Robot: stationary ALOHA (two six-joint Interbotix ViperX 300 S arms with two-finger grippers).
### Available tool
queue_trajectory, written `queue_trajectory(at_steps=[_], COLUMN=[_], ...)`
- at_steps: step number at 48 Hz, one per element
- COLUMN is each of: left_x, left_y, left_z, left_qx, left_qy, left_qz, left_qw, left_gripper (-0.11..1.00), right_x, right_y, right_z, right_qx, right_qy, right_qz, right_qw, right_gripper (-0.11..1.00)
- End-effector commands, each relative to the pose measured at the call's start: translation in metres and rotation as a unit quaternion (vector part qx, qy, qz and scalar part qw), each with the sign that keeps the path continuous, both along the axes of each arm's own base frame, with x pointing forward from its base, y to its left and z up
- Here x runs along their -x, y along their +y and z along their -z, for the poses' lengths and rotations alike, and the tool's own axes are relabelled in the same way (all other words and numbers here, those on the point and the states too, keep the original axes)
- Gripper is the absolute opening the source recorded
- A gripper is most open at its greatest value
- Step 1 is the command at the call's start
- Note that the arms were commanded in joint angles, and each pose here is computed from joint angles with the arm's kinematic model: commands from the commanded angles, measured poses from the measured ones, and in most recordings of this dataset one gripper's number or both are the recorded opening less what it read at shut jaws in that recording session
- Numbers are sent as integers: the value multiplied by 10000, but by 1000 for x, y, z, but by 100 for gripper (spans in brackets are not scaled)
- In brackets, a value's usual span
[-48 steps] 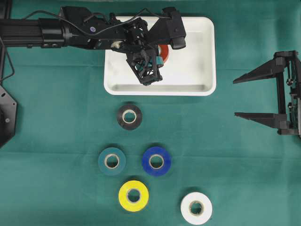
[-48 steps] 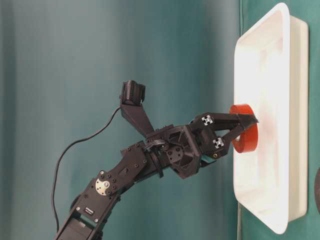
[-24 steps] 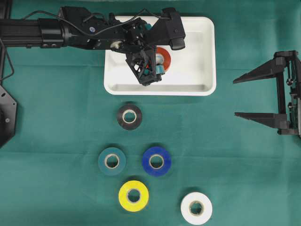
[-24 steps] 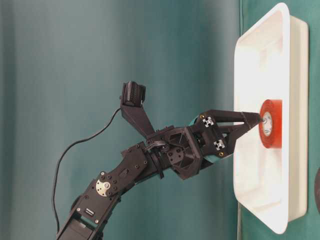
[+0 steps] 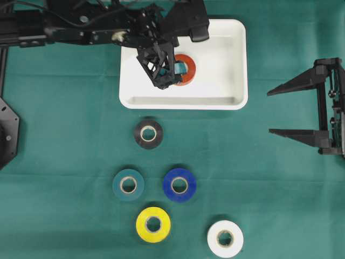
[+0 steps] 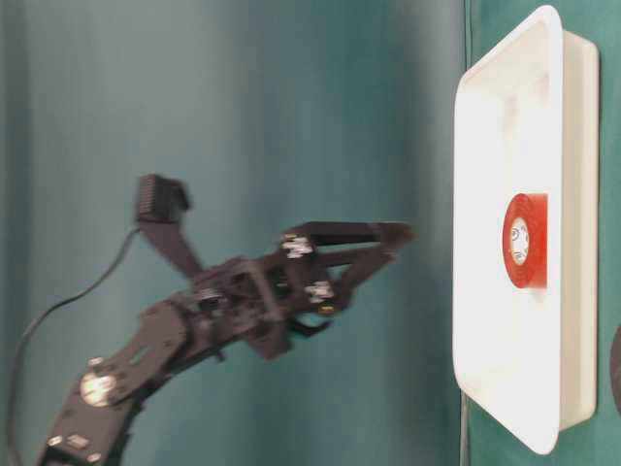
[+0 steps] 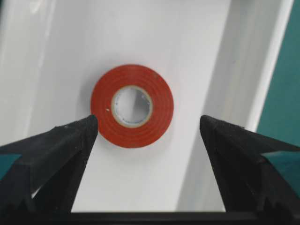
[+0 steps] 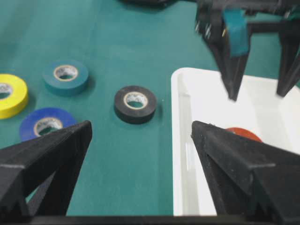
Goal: Pick up the tape from a random location and place it into the white case.
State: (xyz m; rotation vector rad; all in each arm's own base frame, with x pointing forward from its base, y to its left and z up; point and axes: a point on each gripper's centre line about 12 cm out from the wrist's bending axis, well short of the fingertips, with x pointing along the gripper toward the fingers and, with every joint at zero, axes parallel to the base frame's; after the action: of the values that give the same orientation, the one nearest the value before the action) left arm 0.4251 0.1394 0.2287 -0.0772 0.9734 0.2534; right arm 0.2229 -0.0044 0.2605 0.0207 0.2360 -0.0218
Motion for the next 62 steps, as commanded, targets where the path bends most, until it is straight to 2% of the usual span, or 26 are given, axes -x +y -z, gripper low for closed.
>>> queue_trajectory(at_steps=[1, 14, 20, 31, 37, 47, 55, 62], left_x=[2, 3, -3, -12, -11, 11, 43, 79], left_y=[0, -6, -26, -79, -86, -88, -93, -98], left_z=[-35, -35, -34, -32, -35, -45, -60, -75], left_qx=[-123, -113, -98, -78, -83, -104, -198, -305], left_qy=[-347, -342, -347, -320, -351, -487, -976, -1466], left_qz=[4, 49, 285, 902, 978, 958, 963, 959], left_qw=[9993, 9993, 9989, 9954, 9946, 9942, 9904, 9841], left_gripper=[99, 99, 99, 98, 98, 98, 98, 98], right_x=[-4, -4, -4, -4, -4, -3, -2, -2], right_y=[0, 0, 0, 0, 0, 0, 0, 0], right_z=[-11, -11, -11, -11, -12, -12, -13, -14], right_qx=[10, 10, 3, 3, 3, -20, -20, -20], right_qy=[-138, -138, -138, -138, -153, -123, -100, -115], right_qz=[5, -2, 7, -1, -1, 6, 6, 6], right_qw=[9999, 9999, 9999, 9999, 9999, 9999, 9999, 9999], right_gripper=[91, 91, 91, 91, 91, 91, 91, 91])
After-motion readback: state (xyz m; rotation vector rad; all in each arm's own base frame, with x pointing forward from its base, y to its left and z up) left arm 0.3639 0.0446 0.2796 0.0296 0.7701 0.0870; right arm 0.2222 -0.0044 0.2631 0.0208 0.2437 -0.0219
